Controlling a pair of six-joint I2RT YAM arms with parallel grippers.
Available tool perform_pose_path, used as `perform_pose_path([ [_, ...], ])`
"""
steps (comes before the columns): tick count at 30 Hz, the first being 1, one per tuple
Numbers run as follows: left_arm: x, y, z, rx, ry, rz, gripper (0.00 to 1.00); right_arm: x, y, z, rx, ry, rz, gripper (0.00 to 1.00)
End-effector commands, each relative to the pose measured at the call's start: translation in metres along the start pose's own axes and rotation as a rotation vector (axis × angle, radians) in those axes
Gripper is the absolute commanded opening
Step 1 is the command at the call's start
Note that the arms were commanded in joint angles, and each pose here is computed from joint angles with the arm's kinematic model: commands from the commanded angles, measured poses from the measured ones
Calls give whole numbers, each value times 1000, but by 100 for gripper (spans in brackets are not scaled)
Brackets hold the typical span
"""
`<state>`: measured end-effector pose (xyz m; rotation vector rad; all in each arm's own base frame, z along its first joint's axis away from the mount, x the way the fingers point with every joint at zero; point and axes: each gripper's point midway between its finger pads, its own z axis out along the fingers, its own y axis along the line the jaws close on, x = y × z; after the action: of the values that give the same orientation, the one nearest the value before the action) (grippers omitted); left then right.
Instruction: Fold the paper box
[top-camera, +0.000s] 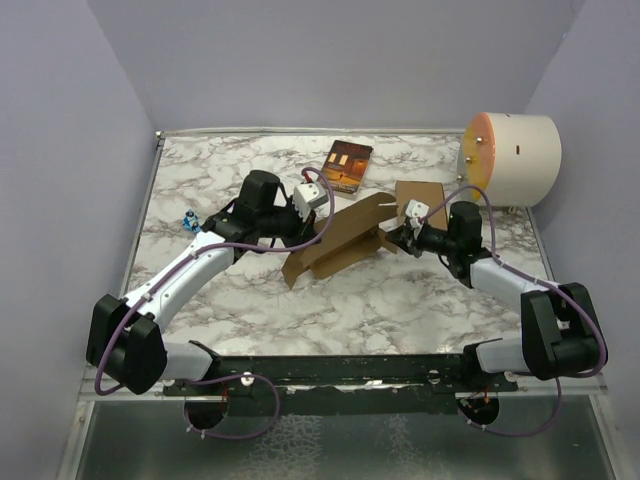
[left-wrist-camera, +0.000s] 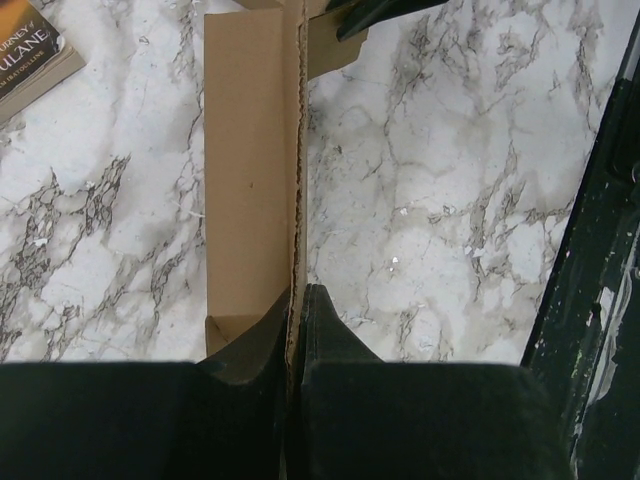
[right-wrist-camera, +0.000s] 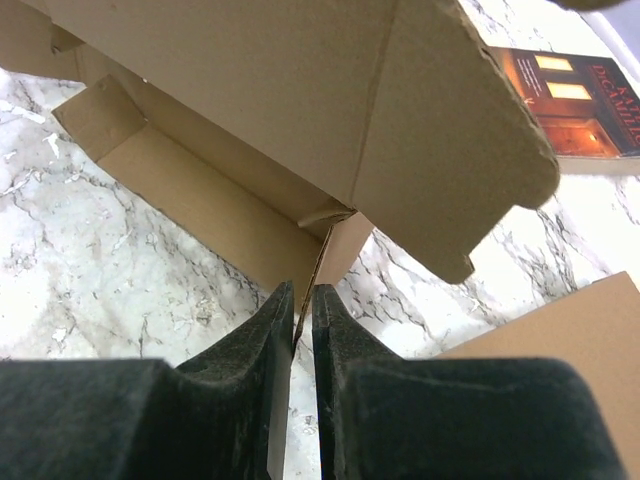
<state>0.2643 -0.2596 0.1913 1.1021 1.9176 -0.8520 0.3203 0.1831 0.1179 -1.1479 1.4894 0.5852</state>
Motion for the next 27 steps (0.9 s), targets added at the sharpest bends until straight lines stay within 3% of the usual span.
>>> perform_pose_path([
  [1,-4,0,-5,-26,5,-18,0,6,-15,-8,46,53,40,15],
  [14,7,-1,-3,4,39,-5,0,5,-5,-13,-85,31,106,30],
  [19,5,-3,-5,13,37,9,0,-3,-9,-27,-120,-11,102,45],
  [22,4,-6,-7,26,38,19,0,-10,-14,-37,-127,-32,69,59],
  [27,3,-10,-11,39,35,43,0,-30,-29,-62,-122,-74,35,66],
])
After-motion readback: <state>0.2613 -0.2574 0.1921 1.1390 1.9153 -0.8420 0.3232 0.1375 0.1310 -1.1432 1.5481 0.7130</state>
